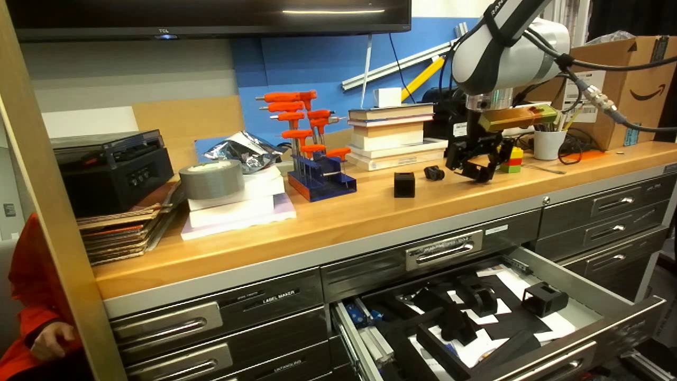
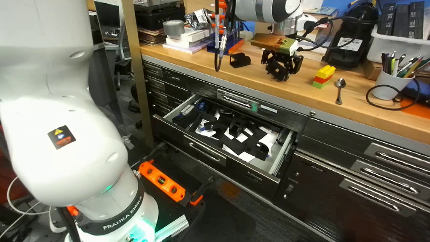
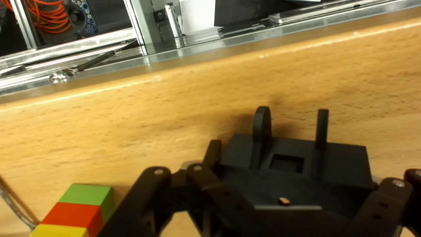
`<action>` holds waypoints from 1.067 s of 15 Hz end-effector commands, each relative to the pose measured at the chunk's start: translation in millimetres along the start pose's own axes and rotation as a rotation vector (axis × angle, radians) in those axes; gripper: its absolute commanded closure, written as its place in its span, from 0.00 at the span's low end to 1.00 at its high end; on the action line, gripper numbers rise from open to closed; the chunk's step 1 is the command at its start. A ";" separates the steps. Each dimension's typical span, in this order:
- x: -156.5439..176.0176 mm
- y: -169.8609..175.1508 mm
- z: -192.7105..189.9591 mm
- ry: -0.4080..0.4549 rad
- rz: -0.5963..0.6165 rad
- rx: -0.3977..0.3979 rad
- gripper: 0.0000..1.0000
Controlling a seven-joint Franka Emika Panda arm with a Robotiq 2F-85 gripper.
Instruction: Put the black objects in the drawer and close it
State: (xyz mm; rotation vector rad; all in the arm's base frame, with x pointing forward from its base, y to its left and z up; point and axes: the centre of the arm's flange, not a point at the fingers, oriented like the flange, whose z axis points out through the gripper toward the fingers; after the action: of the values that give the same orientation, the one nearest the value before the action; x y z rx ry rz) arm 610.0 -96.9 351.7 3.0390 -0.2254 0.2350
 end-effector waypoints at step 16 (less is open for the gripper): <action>-142.9 24.0 18.4 -0.327 0.177 -0.156 0.63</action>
State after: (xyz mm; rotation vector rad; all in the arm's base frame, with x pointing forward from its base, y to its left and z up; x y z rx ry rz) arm 501.9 -121.0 319.3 2.8984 -0.5087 -0.2079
